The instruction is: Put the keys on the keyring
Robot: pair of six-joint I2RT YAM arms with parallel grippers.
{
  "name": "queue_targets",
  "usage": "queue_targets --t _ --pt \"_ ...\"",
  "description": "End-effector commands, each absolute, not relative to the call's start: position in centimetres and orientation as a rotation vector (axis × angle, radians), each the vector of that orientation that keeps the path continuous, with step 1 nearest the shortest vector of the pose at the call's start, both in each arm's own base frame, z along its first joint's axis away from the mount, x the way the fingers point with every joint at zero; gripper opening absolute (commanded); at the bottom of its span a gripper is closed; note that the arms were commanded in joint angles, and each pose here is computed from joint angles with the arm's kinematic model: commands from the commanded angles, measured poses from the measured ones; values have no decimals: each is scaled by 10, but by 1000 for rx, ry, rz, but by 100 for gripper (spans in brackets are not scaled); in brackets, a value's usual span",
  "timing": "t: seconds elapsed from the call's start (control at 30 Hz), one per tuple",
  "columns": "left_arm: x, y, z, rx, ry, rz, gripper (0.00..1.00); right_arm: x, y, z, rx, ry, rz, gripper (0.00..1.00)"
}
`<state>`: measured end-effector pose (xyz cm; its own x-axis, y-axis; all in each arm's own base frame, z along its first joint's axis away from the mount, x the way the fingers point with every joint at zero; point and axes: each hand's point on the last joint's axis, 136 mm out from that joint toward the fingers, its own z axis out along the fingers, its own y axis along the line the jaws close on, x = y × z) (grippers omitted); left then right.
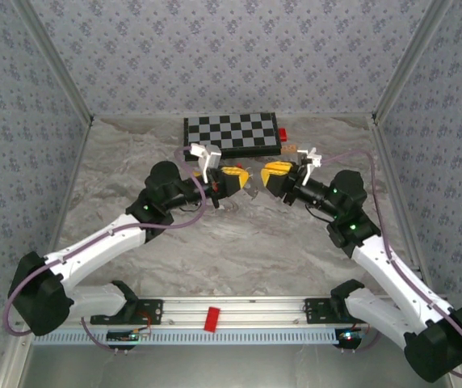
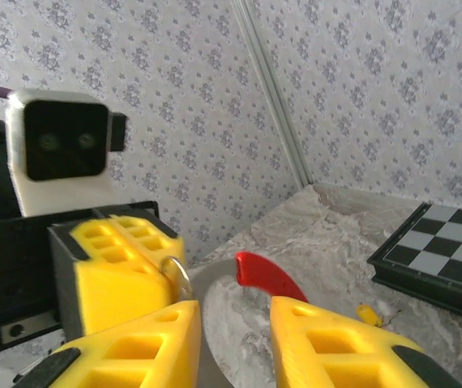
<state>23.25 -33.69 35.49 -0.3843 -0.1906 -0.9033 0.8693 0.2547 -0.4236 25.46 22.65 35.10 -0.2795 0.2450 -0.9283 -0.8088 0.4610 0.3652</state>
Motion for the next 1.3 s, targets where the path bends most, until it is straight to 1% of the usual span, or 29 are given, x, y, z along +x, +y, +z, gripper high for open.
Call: queue_targets --t 0.0,0.2,0.63,1.27 --pt "229 -330 381 612 1433 -1335 0 253 232 367 -523 1486 1189 30" --pt "232 -329 381 577 1446 -1310 0 252 239 370 -527 1463 1262 30" --pt "236 -328 378 544 1473 -1283 0 255 239 365 -523 1475 1260 30" --pt "232 -336 379 580 1472 -1307 0 249 255 376 -606 1451 1310 26"
